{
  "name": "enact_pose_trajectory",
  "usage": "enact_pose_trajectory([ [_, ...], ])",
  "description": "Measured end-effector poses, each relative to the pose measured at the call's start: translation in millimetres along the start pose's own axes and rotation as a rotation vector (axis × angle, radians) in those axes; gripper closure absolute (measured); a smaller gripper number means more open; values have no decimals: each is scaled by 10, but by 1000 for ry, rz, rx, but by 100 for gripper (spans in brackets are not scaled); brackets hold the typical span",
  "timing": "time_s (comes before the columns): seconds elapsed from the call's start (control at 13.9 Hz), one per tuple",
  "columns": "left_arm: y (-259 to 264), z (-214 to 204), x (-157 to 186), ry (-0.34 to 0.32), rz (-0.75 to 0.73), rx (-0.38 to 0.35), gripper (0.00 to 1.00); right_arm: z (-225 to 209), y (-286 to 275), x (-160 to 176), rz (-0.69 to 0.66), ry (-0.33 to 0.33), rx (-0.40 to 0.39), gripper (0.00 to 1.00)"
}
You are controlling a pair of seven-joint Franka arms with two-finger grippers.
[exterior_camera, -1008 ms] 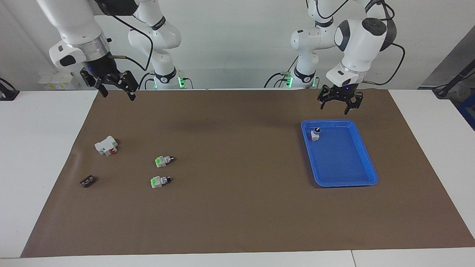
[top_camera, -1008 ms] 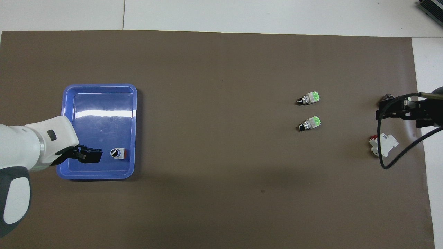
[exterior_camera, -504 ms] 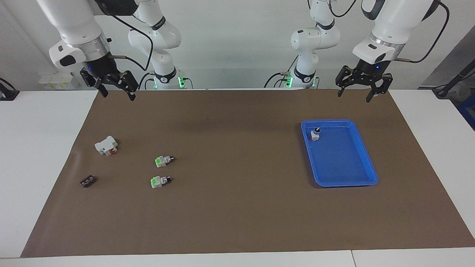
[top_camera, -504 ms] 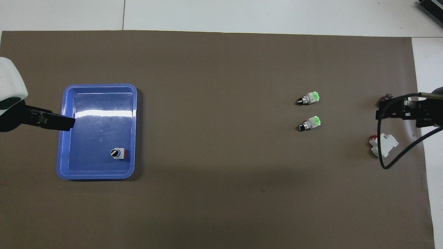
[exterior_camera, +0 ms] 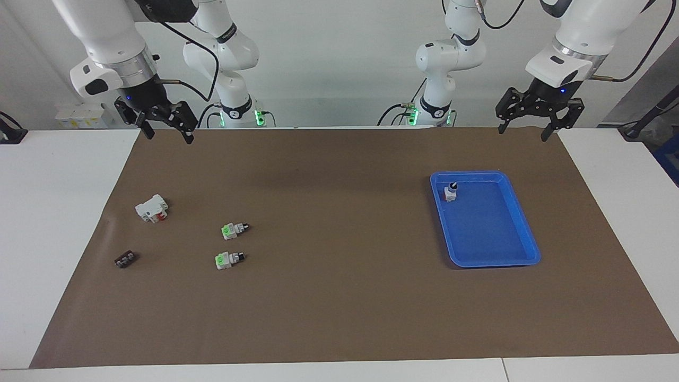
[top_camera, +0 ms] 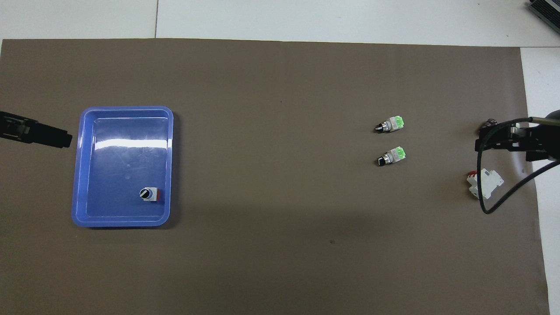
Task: Turn and place switch with both arms
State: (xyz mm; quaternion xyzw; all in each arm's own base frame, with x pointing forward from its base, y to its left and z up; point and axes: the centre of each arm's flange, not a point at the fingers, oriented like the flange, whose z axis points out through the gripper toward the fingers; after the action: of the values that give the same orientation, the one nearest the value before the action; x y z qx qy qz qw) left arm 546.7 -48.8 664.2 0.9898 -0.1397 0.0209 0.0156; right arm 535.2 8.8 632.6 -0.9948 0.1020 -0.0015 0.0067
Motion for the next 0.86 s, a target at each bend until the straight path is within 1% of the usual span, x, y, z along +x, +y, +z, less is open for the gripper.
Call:
enact_pose_trajectory([
  [0.14, -27, 1, -16, -11, -18, -4, 0, 0, 0, 0, 0, 0, 0, 0],
  [0.36, 71, 19, -22, -34, -12, -9, 0, 0, 0, 0, 0, 0, 0, 0],
  [0.86, 31, 8, -45, -42, -27, -10, 0, 0, 0, 0, 0, 0, 0, 0],
])
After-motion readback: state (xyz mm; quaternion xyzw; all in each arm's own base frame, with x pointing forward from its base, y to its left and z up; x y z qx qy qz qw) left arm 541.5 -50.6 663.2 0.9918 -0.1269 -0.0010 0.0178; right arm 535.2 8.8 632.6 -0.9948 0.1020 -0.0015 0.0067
